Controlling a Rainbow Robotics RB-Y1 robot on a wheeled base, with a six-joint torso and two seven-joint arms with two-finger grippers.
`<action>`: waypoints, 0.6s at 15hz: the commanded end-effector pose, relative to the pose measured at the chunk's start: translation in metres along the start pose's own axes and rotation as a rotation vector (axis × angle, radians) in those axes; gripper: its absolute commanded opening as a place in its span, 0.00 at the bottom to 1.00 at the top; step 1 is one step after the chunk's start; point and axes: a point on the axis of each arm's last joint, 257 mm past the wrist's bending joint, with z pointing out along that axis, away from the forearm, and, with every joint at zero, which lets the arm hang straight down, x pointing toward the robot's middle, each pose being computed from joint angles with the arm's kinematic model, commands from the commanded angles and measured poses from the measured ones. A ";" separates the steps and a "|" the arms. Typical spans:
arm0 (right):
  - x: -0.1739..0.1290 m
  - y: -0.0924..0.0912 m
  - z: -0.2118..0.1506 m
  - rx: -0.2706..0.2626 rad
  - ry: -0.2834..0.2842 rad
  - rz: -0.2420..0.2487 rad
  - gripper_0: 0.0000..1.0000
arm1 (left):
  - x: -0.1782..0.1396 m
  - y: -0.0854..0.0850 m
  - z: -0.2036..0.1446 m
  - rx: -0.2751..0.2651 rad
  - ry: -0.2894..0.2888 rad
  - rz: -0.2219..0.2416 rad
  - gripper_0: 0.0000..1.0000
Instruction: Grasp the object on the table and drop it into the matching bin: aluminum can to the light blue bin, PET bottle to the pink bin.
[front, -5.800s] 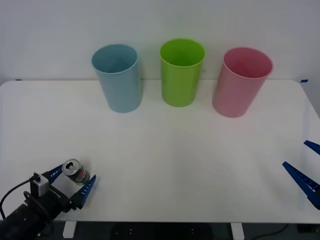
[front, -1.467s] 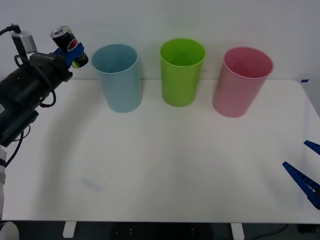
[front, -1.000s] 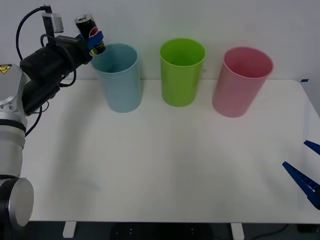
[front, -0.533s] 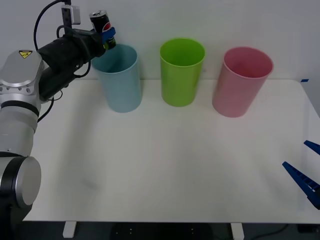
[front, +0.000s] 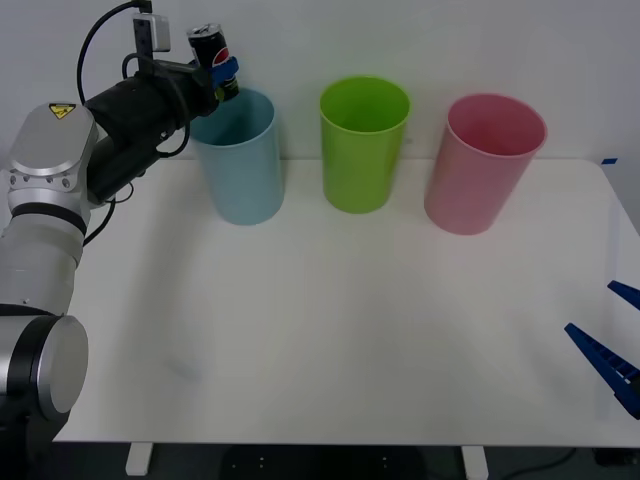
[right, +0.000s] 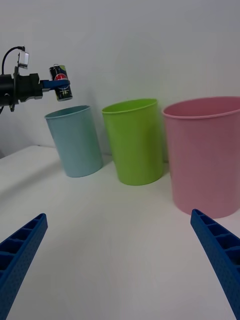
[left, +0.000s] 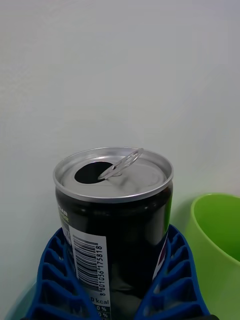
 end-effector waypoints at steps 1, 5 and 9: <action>0.000 0.000 0.000 0.000 0.000 0.000 1.00 | 0.000 -0.001 0.000 0.003 -0.002 -0.004 0.90; 0.000 0.000 0.000 0.000 0.000 0.000 1.00 | -0.001 -0.003 0.000 0.009 -0.005 -0.004 1.00; 0.000 0.000 0.000 0.000 0.000 0.000 1.00 | -0.001 -0.006 -0.002 0.025 -0.015 -0.025 1.00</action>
